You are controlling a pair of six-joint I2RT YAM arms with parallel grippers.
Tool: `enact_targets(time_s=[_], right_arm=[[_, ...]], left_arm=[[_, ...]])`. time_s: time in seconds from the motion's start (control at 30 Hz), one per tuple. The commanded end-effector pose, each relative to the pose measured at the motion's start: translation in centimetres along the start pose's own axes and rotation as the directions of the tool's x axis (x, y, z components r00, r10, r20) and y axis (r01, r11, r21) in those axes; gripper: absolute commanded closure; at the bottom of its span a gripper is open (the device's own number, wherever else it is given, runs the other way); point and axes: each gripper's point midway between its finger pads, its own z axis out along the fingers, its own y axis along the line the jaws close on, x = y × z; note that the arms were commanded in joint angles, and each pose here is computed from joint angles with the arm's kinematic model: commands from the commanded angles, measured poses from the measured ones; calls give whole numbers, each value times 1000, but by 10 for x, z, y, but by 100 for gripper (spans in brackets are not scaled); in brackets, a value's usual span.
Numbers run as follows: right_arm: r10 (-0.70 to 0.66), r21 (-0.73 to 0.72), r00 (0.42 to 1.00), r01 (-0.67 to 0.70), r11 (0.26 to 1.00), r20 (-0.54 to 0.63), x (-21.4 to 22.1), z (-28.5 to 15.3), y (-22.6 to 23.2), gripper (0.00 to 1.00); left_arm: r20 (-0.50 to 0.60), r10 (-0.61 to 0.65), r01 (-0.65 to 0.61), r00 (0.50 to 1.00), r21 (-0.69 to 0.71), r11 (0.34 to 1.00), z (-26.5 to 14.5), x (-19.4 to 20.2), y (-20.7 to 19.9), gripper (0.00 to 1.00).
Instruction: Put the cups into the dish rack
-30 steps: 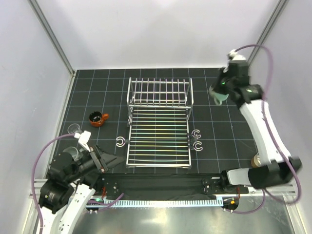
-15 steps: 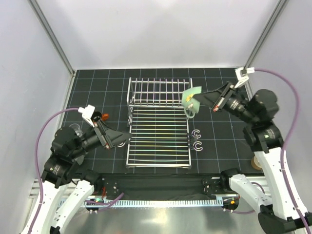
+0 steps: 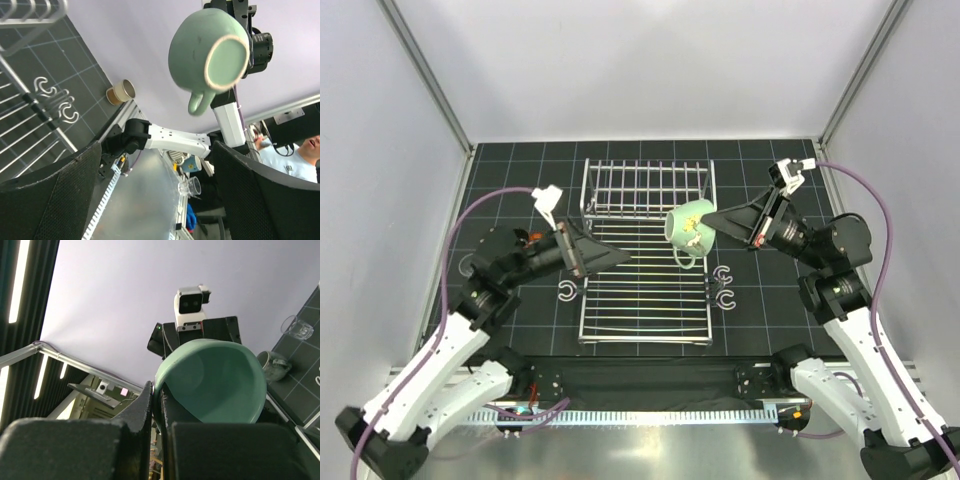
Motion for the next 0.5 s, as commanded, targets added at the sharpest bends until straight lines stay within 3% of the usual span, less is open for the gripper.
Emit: enact_targets(time_s=[0.0, 0.47], right_arm=[[-32, -125, 999, 33, 992, 12, 2, 1, 35, 96], [-7, -53, 1000, 8, 999, 25, 12, -2, 21, 96]], left_arm=[[18, 104, -105, 994, 121, 987, 19, -14, -44, 13], [-68, 194, -179, 979, 187, 966, 59, 37, -68, 20]])
